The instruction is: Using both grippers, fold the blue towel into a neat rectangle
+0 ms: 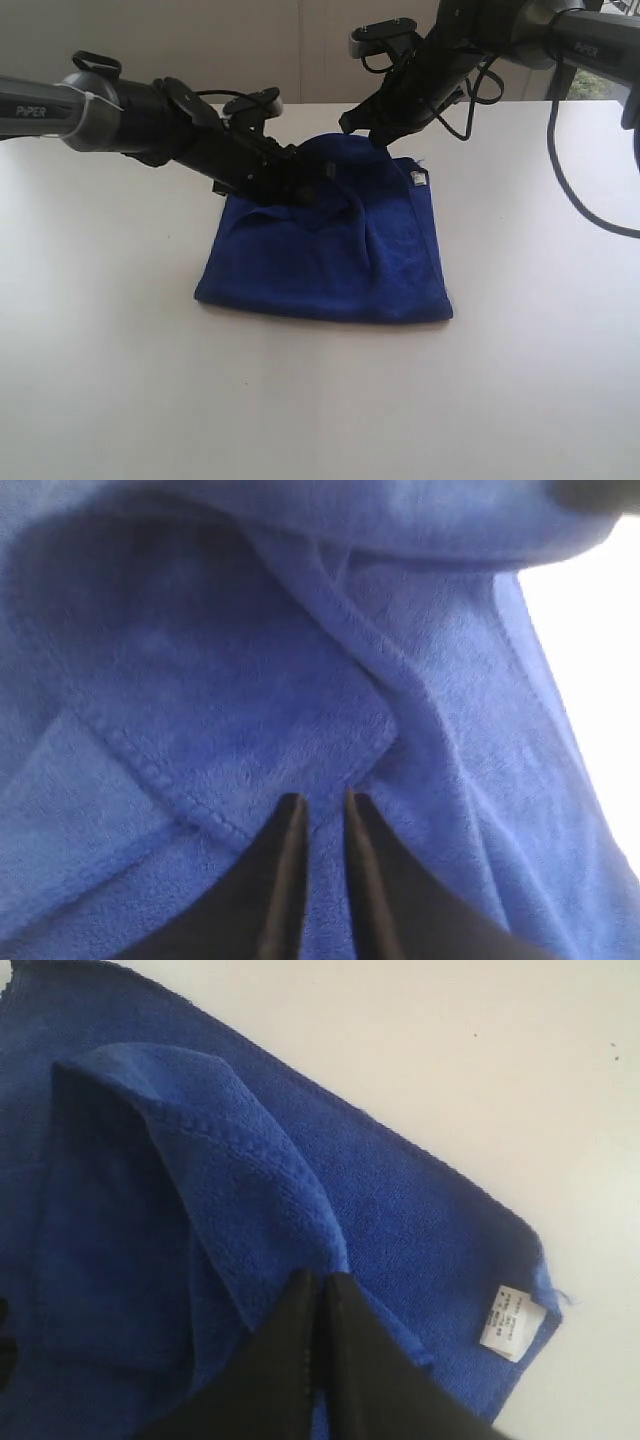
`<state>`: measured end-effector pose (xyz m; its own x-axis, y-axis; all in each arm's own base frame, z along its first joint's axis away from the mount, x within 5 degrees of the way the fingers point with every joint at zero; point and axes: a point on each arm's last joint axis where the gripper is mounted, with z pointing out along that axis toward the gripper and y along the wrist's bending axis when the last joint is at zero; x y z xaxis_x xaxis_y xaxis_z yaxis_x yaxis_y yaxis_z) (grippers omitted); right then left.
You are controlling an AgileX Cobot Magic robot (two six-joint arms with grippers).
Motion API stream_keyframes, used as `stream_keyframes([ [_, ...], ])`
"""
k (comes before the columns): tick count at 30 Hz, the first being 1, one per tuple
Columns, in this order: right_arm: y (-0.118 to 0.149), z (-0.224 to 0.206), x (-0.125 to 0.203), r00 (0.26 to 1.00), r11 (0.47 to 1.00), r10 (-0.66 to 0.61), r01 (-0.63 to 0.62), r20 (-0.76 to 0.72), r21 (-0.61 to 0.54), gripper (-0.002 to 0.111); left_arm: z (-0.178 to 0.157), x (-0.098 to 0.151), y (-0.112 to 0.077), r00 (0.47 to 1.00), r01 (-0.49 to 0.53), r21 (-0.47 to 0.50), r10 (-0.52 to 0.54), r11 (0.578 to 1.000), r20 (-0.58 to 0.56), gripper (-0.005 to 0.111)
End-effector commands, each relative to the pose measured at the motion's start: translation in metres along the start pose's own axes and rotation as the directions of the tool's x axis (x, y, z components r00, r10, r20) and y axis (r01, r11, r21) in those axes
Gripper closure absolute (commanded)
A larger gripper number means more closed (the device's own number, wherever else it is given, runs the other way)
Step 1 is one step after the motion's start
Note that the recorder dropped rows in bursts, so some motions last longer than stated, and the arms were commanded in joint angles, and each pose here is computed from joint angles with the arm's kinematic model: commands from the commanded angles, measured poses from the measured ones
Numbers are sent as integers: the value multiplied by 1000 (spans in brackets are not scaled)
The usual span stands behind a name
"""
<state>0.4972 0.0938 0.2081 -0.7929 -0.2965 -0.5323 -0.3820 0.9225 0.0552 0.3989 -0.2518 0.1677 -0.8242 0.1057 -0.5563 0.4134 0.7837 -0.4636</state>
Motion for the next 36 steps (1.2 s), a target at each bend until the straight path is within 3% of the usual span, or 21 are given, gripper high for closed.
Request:
stream_keyframes([
  [1, -2, -3, -1, 1000, 1000, 3, -3, 7, 1, 108, 11, 9, 3, 999, 22, 7, -22, 1000, -34, 70],
  [25, -2, -3, -1, 1000, 1000, 3, -3, 9, 2, 108, 28, 16, 16, 998, 55, -34, -55, 998, -15, 69],
  [27, -2, -3, -1, 1000, 1000, 4, -4, 9, 0, 108, 31, 19, 17, 998, 57, -34, -58, 998, -30, 74],
  [33, -2, -3, -1, 1000, 1000, 4, -4, 7, 0, 108, 33, 21, 19, 997, 60, -33, -61, 998, -41, 107],
  [36, -2, -3, -1, 1000, 1000, 4, -4, 7, 0, 108, 33, 21, 19, 997, 60, -33, -61, 998, -41, 107],
])
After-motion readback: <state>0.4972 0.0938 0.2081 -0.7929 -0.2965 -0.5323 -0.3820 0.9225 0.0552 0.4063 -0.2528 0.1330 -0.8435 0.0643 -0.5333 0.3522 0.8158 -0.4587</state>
